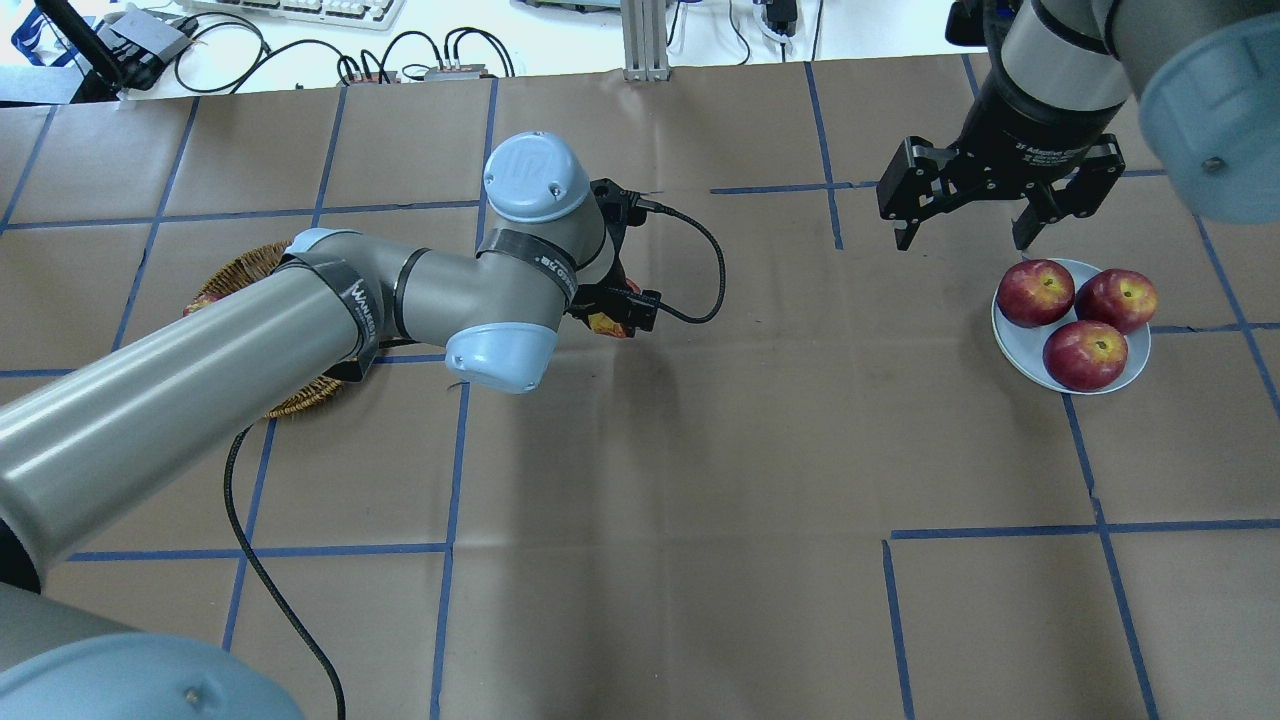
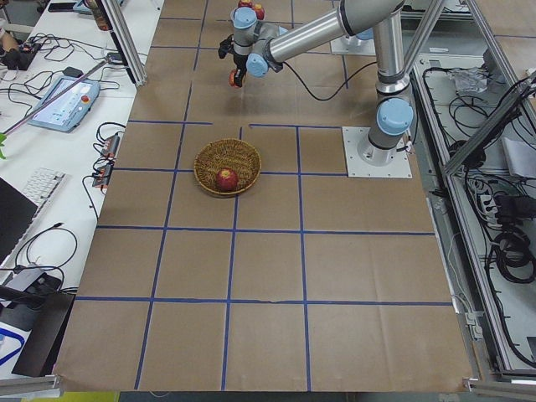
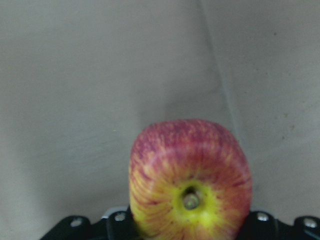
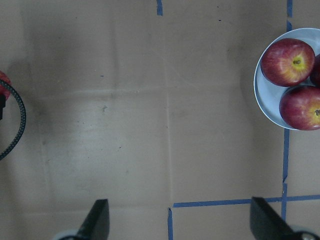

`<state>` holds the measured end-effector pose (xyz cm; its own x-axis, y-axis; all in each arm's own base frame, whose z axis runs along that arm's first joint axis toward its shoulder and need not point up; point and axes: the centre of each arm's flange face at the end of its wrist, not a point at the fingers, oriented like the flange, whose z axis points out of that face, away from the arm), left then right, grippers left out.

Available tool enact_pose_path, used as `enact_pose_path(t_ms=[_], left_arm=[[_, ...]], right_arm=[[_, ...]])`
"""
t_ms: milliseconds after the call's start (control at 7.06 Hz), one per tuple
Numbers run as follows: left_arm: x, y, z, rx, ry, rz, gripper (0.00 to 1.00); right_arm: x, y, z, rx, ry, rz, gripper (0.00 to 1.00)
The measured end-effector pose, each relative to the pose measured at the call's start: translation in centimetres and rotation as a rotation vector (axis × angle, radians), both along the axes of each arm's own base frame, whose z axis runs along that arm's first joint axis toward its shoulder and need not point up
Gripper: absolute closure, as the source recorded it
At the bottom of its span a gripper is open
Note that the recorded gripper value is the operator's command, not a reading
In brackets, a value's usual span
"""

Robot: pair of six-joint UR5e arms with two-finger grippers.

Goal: Transfer apple from basket to plate
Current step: 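Carry the apple with the left gripper toward the table center, then set the apple on the table center and open the left gripper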

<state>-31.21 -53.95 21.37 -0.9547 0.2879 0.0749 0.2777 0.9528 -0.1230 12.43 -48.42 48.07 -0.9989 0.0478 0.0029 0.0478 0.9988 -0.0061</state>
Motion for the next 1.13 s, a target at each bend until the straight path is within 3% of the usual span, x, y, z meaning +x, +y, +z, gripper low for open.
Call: enact_pose_path(t_ms=[850,1133], left_arm=[[-3.5,1.2,-1.8,0.009,-0.001,-0.05,0.54],[-4.4,1.7,-2.7,0.021,-0.005,-0.065,0.45]], right_arm=[[0.0,0.0,0.0,0.001,0.0,-0.001,0.0],[0.0,0.0,0.0,0.0,0.001,0.0,0.0]])
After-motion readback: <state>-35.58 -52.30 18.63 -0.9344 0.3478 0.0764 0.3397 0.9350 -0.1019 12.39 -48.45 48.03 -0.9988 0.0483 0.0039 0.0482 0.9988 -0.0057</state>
